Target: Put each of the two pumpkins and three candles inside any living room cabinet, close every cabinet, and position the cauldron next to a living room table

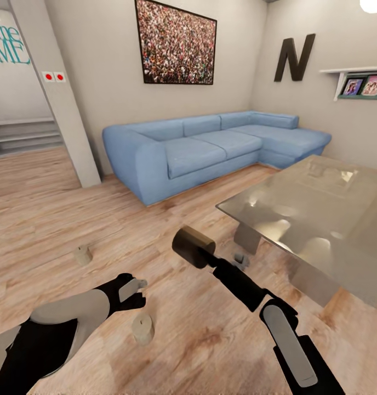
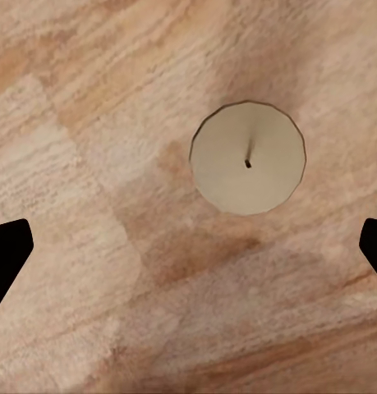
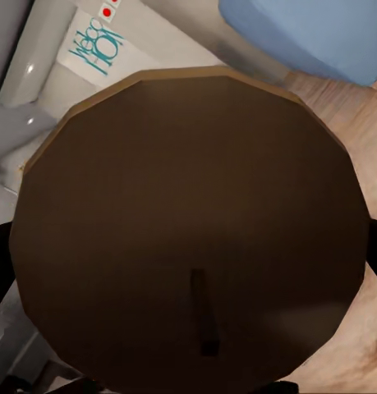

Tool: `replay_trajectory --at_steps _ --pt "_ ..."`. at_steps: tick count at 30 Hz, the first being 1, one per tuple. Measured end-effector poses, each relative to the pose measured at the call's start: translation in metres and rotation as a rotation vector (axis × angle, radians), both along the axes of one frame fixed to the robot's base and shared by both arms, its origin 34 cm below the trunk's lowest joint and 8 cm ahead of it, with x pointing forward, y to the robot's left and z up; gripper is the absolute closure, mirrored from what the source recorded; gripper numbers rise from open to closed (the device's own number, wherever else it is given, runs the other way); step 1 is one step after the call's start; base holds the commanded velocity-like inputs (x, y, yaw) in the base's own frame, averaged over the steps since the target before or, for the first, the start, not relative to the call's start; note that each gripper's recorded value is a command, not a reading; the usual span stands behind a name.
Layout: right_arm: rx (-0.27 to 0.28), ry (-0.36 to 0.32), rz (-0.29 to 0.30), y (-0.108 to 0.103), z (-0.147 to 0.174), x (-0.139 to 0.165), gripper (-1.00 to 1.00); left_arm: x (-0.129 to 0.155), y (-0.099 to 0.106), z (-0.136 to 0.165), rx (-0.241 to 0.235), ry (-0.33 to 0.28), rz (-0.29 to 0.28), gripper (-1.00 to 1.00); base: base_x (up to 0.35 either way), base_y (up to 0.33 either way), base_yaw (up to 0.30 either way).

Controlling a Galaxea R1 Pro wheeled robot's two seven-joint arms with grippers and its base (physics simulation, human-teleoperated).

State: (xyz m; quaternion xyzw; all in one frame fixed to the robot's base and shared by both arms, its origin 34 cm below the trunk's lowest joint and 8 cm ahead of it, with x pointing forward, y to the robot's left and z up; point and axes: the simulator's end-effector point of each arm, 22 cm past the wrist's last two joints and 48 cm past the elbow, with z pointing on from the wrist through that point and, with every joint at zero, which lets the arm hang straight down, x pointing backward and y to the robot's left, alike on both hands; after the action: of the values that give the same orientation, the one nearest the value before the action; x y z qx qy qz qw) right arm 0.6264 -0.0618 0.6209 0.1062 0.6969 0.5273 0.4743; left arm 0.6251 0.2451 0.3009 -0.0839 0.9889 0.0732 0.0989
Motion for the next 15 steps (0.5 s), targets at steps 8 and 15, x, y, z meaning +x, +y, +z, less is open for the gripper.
replay_trajectory --at_steps 8,15 --pt "0.067 0.005 0.017 -0.015 -0.006 0.002 1.0 -0.005 -0.001 -0.018 0.001 0.025 -0.004 -1.0 0.0 0.0 0.0" --pt "0.073 0.031 0.013 -0.018 -0.021 0.006 1.0 -0.008 -0.002 -0.034 0.001 0.035 0.0 -1.0 0.0 0.0 0.0"
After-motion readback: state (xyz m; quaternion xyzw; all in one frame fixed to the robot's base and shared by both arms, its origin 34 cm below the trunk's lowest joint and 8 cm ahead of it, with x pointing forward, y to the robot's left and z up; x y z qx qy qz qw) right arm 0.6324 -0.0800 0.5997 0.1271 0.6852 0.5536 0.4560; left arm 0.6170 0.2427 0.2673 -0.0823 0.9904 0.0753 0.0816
